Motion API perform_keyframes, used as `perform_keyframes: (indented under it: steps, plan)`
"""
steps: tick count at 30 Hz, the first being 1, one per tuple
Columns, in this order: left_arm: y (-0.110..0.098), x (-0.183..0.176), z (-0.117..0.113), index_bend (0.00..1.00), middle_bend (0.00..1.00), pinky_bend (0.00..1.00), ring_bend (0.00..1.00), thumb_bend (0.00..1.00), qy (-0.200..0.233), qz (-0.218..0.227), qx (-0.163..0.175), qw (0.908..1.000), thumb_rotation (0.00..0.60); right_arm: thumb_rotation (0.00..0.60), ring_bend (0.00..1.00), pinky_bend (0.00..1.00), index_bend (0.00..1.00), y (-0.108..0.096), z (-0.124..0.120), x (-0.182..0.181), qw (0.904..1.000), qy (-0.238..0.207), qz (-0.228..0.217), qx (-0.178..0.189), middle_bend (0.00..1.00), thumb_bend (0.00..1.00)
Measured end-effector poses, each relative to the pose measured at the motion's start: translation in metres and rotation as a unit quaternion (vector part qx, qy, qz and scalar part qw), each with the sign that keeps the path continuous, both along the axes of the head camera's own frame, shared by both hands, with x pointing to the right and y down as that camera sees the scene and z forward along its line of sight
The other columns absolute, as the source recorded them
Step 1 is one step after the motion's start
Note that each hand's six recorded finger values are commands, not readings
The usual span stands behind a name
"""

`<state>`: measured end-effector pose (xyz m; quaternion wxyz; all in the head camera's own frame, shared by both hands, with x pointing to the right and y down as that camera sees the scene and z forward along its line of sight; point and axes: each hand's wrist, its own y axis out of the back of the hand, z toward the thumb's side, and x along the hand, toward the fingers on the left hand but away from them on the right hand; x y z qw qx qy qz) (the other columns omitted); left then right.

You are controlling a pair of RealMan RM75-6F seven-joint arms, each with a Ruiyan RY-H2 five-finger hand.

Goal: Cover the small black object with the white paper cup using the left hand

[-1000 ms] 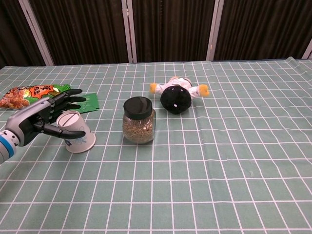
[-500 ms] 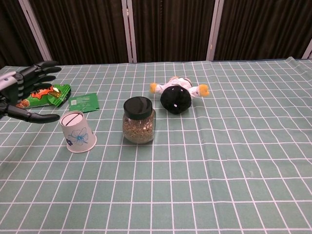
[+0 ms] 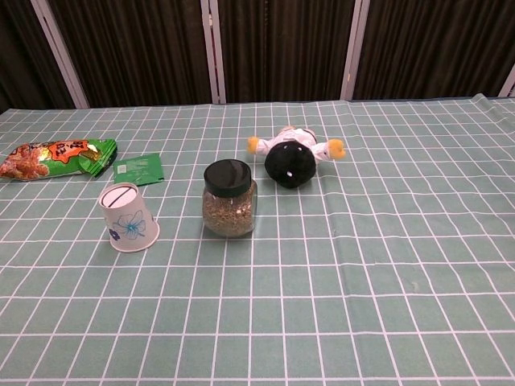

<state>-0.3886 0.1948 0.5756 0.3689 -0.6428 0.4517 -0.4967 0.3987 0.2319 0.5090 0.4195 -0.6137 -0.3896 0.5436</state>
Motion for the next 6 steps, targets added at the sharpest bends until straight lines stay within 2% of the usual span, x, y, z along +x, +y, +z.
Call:
perform_keyframes:
  steps: [3, 6]
  plan:
    - [0.011, -0.022, -0.023, 0.00, 0.00, 0.00, 0.00, 0.00, -0.047, -0.020, -0.011, 0.9986, 0.600, 0.600, 0.00, 0.00, 0.06, 0.000, 0.001, -0.002, 1.0000, 0.000, -0.003, 0.000, 0.00, 0.00]
    - [0.020, -0.037, -0.033, 0.00, 0.00, 0.00, 0.00, 0.00, -0.073, -0.036, -0.029, 0.9963, 0.600, 0.600, 0.00, 0.00, 0.06, 0.000, 0.001, -0.005, 1.0000, -0.001, -0.006, 0.000, 0.00, 0.00]
